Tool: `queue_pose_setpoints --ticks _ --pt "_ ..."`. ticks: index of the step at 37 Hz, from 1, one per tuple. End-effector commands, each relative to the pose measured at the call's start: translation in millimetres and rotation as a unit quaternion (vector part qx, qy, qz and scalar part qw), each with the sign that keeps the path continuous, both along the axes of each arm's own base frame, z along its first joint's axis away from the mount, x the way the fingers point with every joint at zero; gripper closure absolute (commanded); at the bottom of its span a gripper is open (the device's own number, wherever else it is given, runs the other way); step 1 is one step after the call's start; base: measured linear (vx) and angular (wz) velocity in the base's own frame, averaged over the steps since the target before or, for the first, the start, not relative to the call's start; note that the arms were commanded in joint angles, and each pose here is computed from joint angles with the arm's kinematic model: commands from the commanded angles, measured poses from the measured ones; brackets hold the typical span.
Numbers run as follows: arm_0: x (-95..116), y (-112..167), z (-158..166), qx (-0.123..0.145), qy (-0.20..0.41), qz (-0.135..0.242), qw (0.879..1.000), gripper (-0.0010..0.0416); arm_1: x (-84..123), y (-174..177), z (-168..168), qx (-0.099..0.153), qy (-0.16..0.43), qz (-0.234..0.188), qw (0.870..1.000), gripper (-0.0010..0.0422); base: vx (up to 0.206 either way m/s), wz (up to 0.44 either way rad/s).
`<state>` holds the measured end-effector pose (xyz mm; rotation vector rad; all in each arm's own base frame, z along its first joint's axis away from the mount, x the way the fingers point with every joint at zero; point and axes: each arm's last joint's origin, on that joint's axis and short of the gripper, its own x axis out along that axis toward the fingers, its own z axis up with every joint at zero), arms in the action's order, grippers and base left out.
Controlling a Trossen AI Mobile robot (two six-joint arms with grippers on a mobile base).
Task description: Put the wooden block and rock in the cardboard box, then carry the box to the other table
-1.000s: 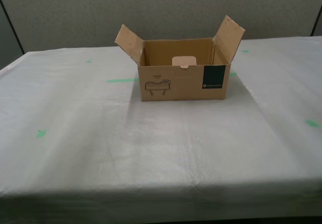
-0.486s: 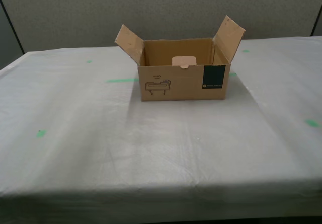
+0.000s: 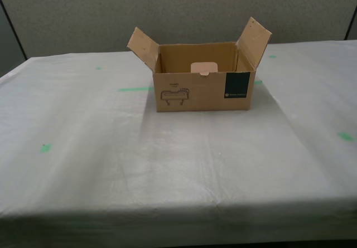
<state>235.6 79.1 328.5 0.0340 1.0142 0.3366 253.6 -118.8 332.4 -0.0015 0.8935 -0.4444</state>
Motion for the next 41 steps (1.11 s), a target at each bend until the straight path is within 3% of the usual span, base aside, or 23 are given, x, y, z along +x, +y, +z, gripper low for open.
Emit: queue_pose_setpoints --ticks 1,41 --pt "0.1 0.2 0.3 -0.001 -0.001 0.0 1.0 0.0012 0.0 -0.1 0.5 -0.001 -0.001 -0.001 1.0 0.0012 0.0 0.0" --pt "0.1 0.1 0.3 -0.001 -0.001 -0.001 1.0 0.0012 -0.1 -0.2 0.5 -0.001 -0.001 -0.001 1.0 0.0012 0.0 0.0"
